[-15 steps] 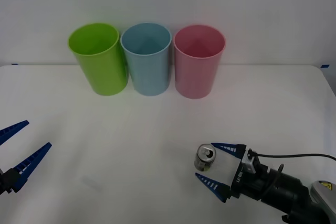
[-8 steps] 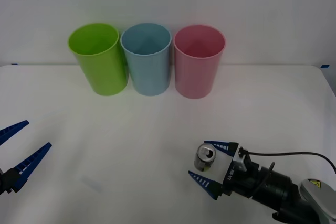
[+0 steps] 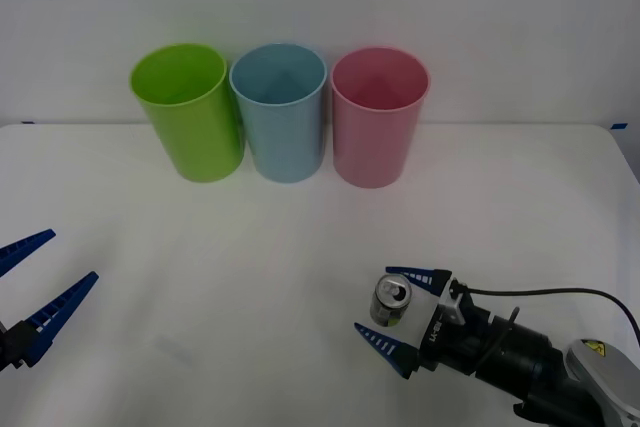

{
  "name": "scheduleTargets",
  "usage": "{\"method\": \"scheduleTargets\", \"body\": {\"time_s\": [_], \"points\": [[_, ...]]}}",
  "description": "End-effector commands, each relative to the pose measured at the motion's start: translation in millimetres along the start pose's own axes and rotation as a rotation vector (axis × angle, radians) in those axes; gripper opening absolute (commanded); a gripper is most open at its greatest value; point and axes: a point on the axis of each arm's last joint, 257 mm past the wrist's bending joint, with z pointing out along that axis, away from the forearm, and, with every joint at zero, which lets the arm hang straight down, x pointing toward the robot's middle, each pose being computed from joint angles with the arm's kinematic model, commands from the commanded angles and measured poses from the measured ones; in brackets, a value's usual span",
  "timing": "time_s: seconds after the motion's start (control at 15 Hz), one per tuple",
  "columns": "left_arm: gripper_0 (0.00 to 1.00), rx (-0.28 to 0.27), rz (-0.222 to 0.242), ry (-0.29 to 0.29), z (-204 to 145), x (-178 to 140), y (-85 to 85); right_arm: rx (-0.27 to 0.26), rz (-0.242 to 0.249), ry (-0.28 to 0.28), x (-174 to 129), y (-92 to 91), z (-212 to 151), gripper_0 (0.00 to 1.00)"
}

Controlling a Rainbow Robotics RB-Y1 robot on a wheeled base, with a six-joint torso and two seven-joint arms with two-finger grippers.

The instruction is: Grasp the object on the table and drop it into the matching bin: aluminum can to the light blue bin, PET bottle to the pink bin.

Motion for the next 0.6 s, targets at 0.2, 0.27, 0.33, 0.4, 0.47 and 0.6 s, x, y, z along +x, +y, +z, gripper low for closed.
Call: {"method": "scheduleTargets", "body": {"time_s": [0.2,0.27,0.33,0.4,0.47,0.6], "points": [[1.00,0.000,0.000,0.000,0.0,0.0,0.0,0.006,-0.009,0.002,0.4,-1.6,0.0,0.00],[1.00,0.000,0.000,0.000,0.0,0.0,0.0,0.007,-0.012,0.002,0.3,-1.8,0.2,0.00],[1.00,0.000,0.000,0.000,0.0,0.0,0.0,0.010,-0.011,0.004,0.9,-2.8,-0.3,0.00],[1.00,0.000,0.000,0.000,0.0,0.0,0.0,0.009,-0.010,0.003,0.7,-2.3,0.0,0.00],[1.00,0.000,0.000,0.000,0.0,0.0,0.0,0.009,-0.010,0.003,0.7,-2.3,0.0,0.00],[1.00,0.000,0.000,0.000,0.0,0.0,0.0,0.009,-0.015,0.002,0.5,-2.6,-0.3,0.00]]}}
